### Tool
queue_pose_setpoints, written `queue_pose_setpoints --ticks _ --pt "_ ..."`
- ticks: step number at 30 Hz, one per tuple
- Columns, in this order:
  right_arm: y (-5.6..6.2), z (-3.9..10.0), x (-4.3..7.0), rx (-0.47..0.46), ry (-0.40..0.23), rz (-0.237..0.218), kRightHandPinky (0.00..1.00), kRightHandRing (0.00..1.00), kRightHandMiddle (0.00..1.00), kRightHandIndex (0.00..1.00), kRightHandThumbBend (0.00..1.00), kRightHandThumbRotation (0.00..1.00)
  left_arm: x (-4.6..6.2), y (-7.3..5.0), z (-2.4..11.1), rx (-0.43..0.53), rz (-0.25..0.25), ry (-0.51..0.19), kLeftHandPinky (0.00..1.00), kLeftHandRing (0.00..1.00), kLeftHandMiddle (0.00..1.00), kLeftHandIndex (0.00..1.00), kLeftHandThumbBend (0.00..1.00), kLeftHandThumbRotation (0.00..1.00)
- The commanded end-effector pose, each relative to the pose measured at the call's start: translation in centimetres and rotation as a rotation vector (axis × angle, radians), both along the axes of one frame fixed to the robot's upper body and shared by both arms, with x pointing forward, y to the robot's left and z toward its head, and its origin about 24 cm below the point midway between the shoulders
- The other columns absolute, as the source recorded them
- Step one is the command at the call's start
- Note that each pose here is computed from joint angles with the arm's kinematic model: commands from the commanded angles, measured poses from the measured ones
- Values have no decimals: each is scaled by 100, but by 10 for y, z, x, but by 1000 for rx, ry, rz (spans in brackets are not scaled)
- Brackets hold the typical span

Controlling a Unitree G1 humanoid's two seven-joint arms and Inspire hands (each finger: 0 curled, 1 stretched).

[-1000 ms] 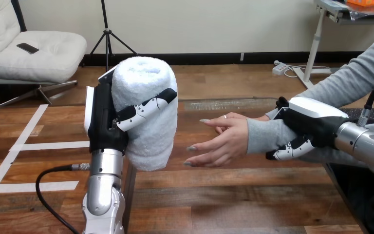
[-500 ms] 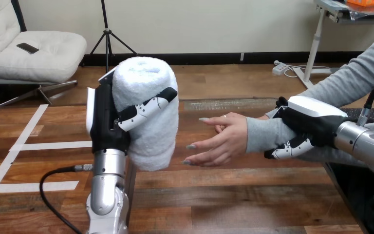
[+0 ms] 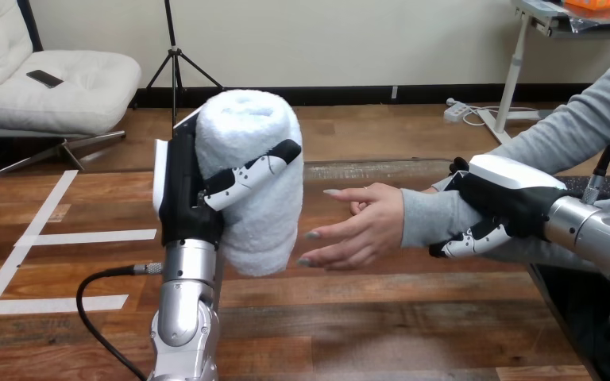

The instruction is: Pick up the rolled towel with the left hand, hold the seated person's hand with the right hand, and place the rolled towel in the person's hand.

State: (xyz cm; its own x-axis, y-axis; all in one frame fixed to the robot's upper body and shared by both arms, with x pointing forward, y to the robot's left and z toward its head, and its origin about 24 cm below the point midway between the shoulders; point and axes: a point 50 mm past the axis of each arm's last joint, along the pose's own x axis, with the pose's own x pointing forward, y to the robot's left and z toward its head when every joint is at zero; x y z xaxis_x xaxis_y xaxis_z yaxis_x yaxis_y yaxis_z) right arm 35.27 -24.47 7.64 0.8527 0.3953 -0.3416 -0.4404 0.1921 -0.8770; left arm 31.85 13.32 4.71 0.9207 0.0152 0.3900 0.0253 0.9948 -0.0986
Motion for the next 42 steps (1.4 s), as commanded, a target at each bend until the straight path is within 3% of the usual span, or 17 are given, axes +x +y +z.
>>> queue_pose_setpoints --ticks 1,20,42 --pt "33 31 17 94 -129 91 23 26 31 32 57 26 16 -9 35 -2 -22 -134 28 32 37 40 65 0" --pt "43 31 20 99 -113 117 23 27 31 32 57 26 15 -11 34 -3 -20 -130 28 33 37 40 66 0" --pt "50 32 22 95 -118 134 25 28 33 33 57 35 16 -14 33 -30 -26 -125 29 33 38 40 66 0"
